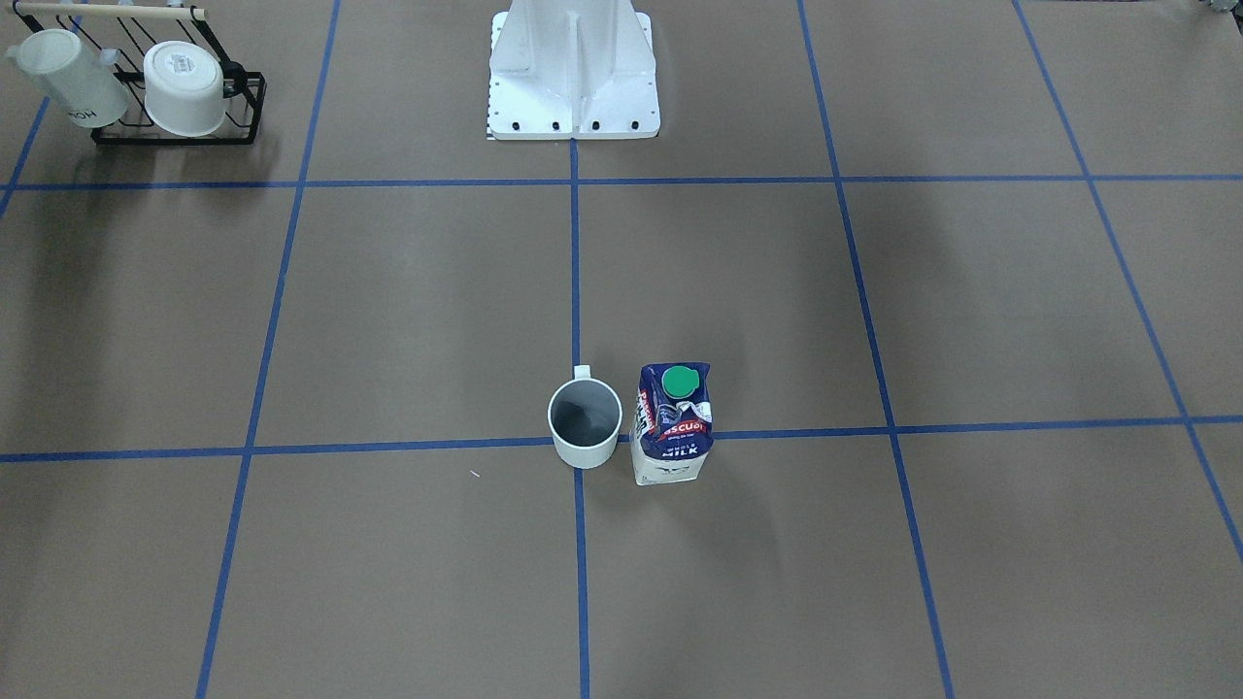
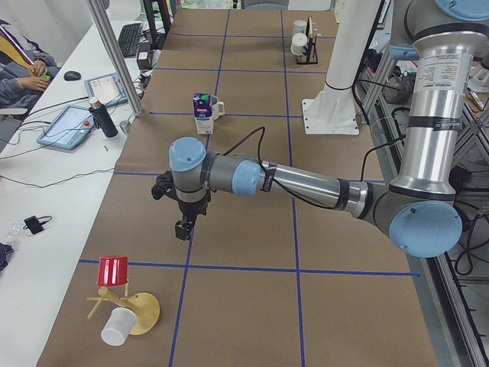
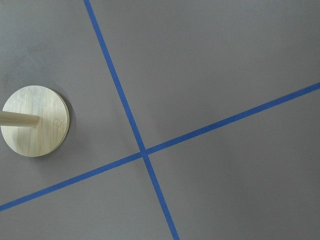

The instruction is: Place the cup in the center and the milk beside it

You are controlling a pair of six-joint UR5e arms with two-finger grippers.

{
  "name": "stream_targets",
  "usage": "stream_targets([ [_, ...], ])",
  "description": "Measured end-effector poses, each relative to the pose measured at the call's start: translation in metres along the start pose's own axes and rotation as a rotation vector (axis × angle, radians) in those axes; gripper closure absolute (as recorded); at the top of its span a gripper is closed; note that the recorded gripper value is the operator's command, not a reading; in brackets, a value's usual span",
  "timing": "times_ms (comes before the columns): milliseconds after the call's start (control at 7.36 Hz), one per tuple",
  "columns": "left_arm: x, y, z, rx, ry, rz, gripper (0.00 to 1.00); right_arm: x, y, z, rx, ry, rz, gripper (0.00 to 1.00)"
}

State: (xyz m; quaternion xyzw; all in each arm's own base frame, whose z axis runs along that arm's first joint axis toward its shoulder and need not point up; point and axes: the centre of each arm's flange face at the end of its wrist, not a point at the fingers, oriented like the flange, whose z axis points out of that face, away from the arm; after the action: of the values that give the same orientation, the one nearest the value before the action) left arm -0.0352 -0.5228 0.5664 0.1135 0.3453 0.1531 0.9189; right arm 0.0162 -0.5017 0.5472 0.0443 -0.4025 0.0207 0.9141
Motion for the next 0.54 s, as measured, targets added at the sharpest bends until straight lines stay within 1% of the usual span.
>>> stream_targets([
  [272, 0.0001, 0.0026, 0.0, 0.017, -0.002, -0.015, 0.01, 0.0045, -0.0018, 0.0007, 0.006, 0.031, 0.002, 0.0],
  [544, 0.0065, 0.0002, -0.0077, 0.038, -0.005, -0.014, 0.01, 0.0083, 0.001, 0.0021, 0.004, 0.042, 0.008, 0.0],
])
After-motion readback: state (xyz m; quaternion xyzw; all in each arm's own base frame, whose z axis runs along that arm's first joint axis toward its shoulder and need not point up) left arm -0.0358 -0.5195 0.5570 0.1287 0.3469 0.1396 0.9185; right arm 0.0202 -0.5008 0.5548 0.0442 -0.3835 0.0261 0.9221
